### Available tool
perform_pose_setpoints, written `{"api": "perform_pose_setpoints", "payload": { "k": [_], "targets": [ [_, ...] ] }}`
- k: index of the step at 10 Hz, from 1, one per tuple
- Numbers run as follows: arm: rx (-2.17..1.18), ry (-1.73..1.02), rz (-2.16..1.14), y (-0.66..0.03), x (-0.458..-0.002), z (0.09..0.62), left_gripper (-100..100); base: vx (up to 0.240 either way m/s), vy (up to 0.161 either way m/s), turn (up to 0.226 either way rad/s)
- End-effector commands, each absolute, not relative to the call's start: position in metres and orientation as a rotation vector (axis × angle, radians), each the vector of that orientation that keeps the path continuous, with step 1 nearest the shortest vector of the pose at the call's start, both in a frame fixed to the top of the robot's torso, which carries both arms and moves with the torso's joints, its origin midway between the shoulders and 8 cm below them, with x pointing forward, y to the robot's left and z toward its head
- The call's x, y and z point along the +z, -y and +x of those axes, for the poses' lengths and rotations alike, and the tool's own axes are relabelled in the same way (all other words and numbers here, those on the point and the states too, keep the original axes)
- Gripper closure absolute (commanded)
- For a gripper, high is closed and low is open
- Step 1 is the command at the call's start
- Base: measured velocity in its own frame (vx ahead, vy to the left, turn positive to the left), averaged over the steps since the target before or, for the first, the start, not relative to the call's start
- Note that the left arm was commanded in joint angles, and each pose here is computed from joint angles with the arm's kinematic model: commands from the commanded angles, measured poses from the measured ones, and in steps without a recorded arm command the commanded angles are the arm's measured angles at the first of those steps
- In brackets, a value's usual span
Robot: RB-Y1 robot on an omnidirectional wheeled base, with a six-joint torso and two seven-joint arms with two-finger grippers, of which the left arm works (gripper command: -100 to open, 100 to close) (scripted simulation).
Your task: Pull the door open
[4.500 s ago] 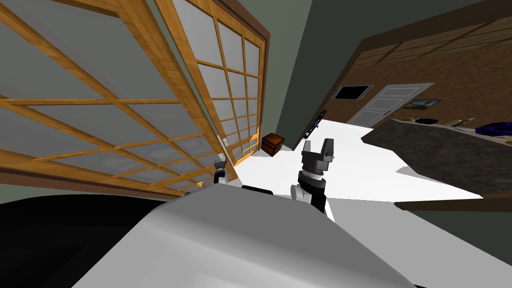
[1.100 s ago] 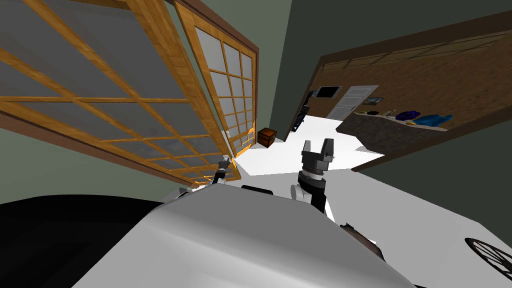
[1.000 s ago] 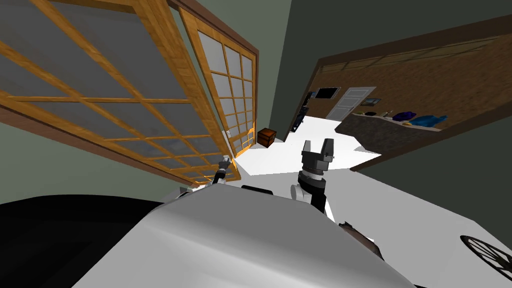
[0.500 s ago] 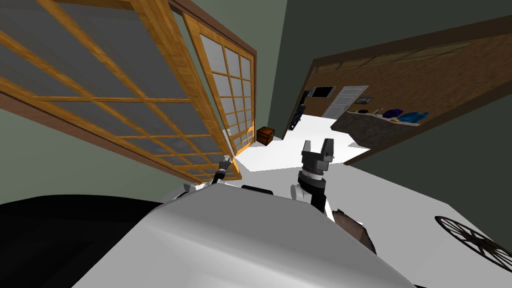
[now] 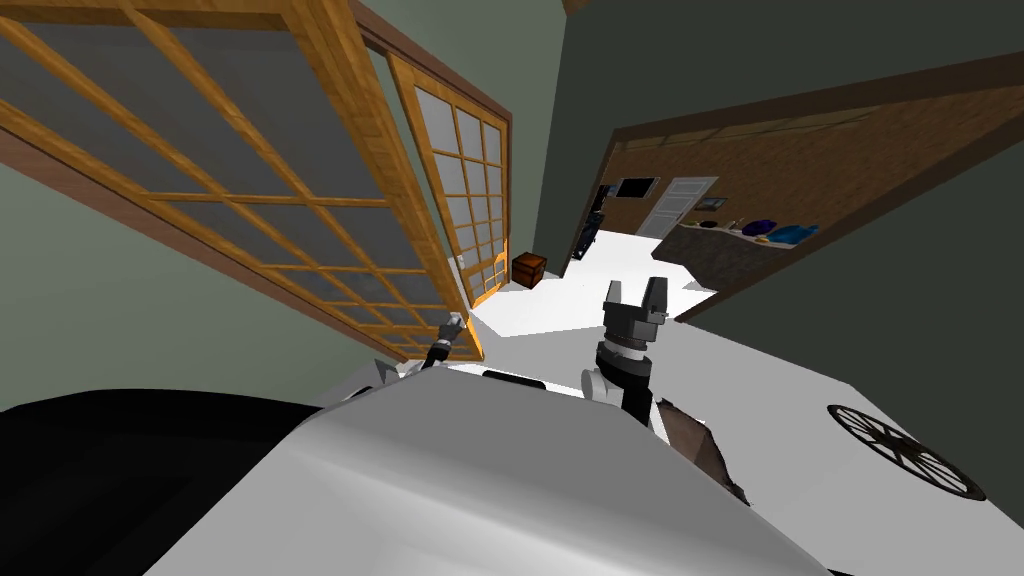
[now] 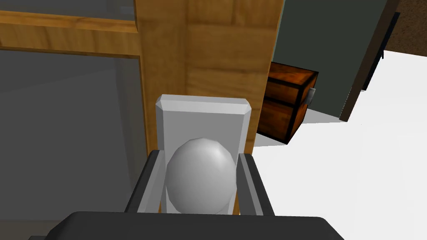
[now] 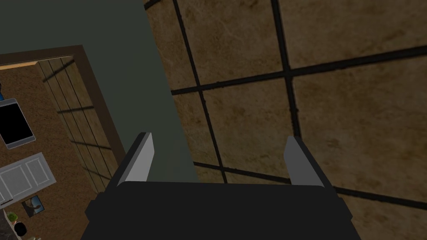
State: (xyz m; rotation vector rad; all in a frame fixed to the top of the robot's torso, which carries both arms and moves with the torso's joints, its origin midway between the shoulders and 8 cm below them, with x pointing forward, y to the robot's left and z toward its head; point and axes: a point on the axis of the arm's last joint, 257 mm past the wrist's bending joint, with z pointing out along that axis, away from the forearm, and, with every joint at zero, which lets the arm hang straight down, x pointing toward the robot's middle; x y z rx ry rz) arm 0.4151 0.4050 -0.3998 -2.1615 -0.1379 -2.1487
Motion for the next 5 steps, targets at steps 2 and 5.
{"api": "perform_pose_setpoints", "payload": {
  "k": [2,5],
  "targets": [
    [-2.171,0.097,-2.175,-0.401,-0.399,0.409,100,-0.174,0.027,-0.072],
    [-2.202,0.038,-2.200,-0.396,-0.398,0.400,100,-0.199,0.060,-0.075]
  ]
}}
